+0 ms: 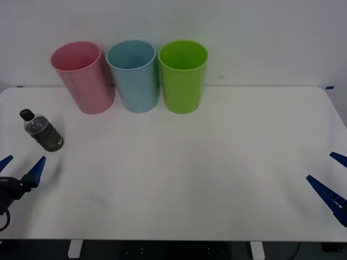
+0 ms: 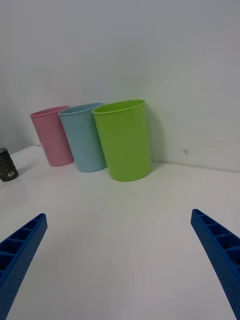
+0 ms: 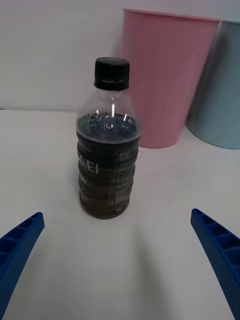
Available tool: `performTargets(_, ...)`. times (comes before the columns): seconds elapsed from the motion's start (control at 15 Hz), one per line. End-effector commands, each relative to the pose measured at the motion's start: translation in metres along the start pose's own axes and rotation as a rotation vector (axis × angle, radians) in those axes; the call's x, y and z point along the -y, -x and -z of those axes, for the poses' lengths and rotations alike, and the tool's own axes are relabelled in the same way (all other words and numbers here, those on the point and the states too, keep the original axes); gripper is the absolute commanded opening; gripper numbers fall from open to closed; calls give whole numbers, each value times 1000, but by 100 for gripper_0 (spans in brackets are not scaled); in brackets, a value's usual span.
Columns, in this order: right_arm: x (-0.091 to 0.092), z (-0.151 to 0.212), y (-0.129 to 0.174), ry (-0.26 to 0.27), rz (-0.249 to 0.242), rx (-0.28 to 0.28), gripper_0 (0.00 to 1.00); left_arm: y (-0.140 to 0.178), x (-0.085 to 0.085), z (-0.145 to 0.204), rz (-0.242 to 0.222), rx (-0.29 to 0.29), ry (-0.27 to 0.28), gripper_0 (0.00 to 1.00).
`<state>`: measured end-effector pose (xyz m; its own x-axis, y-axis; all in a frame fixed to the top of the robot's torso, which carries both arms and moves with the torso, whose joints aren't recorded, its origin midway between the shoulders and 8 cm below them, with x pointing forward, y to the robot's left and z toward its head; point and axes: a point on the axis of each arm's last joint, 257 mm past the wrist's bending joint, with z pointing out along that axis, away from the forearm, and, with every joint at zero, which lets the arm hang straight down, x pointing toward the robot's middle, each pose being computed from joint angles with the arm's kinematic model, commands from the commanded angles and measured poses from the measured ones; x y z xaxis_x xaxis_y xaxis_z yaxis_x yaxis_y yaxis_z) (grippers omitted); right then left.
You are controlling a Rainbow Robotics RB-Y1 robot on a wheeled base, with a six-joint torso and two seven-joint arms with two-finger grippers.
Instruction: Grasp the object on the table and drop it into the matching bin: aluminum can to the light blue bin, PET bottle to the pink bin.
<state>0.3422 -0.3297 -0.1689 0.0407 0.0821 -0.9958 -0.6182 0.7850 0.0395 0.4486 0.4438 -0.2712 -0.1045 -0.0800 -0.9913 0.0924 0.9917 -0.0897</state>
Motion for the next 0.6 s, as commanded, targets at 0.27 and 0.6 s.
performTargets(0.27,0,0,0,0,0,0,100,-1,-2,-35,-18,-8,8,100)
performTargets(0.6,0,0,0,0,0,0,100,2,-5,-63,-32,-18,31,100)
